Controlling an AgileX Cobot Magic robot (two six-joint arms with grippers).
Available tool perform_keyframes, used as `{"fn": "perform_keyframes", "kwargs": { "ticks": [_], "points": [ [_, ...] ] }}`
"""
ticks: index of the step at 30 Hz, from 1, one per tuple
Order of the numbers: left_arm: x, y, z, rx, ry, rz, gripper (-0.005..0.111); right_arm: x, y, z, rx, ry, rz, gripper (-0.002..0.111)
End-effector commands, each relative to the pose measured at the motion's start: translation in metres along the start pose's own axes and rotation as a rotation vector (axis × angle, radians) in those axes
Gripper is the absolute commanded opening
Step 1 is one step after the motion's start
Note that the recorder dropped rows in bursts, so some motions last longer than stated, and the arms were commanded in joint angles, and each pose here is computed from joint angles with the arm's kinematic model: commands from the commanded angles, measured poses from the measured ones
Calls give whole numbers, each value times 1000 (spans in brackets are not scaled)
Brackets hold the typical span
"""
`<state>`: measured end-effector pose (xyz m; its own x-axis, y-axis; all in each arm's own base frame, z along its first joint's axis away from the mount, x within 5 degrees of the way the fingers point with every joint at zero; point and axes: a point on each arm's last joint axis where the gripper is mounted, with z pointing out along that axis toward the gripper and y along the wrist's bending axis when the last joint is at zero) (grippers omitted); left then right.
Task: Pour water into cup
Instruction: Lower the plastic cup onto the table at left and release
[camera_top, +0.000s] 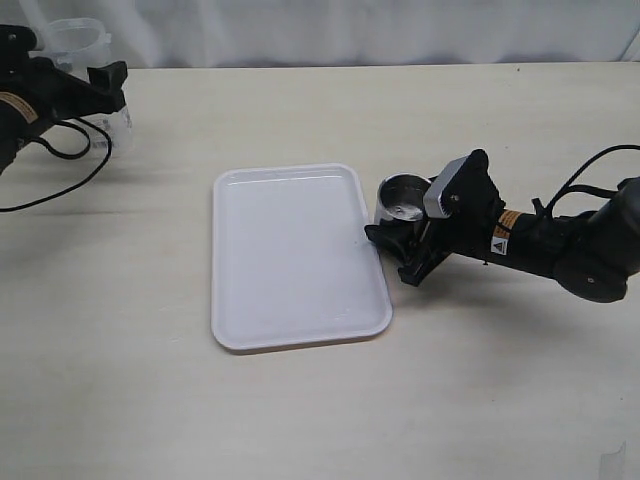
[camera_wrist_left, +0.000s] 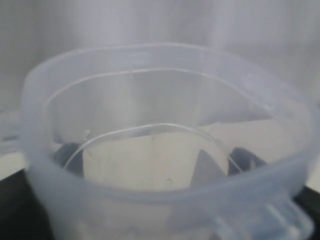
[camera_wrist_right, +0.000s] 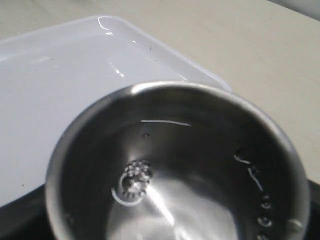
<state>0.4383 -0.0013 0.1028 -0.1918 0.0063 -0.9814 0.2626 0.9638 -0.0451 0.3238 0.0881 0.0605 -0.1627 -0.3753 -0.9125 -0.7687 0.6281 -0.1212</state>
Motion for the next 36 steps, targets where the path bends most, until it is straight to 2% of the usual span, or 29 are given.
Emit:
{"fn": "perform_keyframes", "kwargs": {
  "ticks": [1,6,8,12,14,22,24,29,36],
  "points": [
    [-5,-1,-1,5,-47,14,0,-3,-2,0,2,-20,-12,4],
    [-4,-2,0,7,-38,17,0,-3,-2,0,2,-20,-12,4],
    [-4,-1,0,6,-29,18,10,-3,-2,0,2,-16,-9,4],
    [-1,-1,0,-2,-2,18,64,-3,-2,0,2,-16,-9,4],
    [-1,-1,0,-2,-1,18,76,-3,-2,0,2,-16,-9,4],
    [6,1,-1,-16,80,25,79,-2,-2,0,3,-4,-9,4],
    [6,1,-1,-17,80,23,83,-2,-2,0,3,-4,-9,4],
    [7,0,-1,-5,83,35,103,-2,-2,0,3,-4,-9,4],
    [7,-1,-2,-6,90,34,105,-2,-2,0,4,-5,-8,4]
  ]
}}
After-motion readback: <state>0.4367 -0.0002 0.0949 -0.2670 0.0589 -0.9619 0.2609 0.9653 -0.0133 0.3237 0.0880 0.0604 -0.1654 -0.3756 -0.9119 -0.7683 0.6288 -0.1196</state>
